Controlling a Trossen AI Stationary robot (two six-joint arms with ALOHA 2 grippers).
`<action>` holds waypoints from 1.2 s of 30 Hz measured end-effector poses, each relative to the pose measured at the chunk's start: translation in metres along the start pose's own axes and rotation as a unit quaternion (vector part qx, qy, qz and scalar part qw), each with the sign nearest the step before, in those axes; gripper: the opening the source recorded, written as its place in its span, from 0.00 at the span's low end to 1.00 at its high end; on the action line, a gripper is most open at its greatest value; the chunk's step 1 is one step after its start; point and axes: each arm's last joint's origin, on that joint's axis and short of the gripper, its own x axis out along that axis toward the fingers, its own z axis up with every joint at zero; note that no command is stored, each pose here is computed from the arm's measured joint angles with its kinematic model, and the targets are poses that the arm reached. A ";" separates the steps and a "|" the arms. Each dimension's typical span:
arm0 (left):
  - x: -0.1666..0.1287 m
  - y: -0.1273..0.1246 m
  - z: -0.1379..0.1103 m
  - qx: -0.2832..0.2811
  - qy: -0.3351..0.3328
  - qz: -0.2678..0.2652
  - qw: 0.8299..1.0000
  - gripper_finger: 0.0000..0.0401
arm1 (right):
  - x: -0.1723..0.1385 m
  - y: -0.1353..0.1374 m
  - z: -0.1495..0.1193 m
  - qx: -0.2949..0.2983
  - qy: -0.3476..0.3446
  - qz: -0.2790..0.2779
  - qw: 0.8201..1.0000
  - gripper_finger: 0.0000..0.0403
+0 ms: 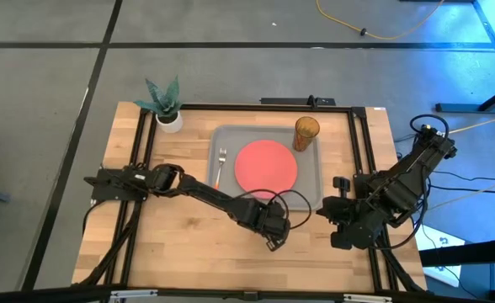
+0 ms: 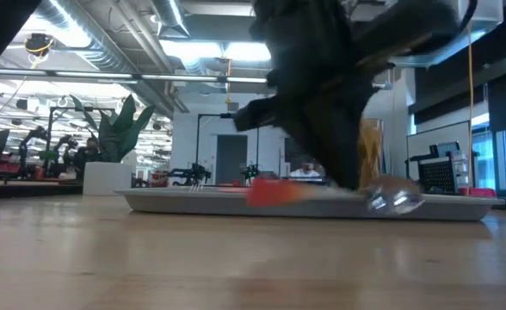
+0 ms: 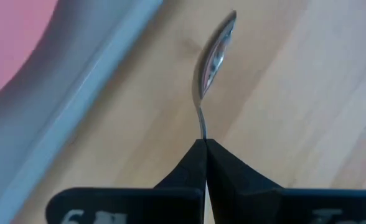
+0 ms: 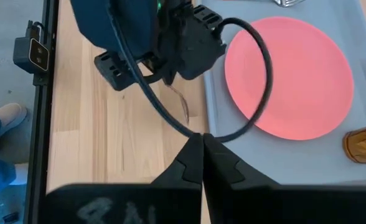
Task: Pick and place plate/cup/fork/spoon on tray
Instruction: Put the orange spoon on the right side of the orange fork on the gray serving tray
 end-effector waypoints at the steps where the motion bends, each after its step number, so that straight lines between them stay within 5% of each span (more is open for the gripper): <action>1: -0.002 0.000 0.002 -0.001 -0.005 0.000 1.000 0.01 | 0.000 0.000 0.000 0.000 0.000 0.000 1.000 0.00; 24: -0.088 0.068 0.042 -0.034 -0.024 0.156 0.987 0.00 | 0.000 0.000 -0.001 -0.003 0.011 0.009 1.000 0.00; 36: -0.137 0.084 0.049 -0.036 -0.044 0.150 0.987 0.00 | 0.009 -0.006 0.001 0.033 0.026 -0.001 0.999 0.00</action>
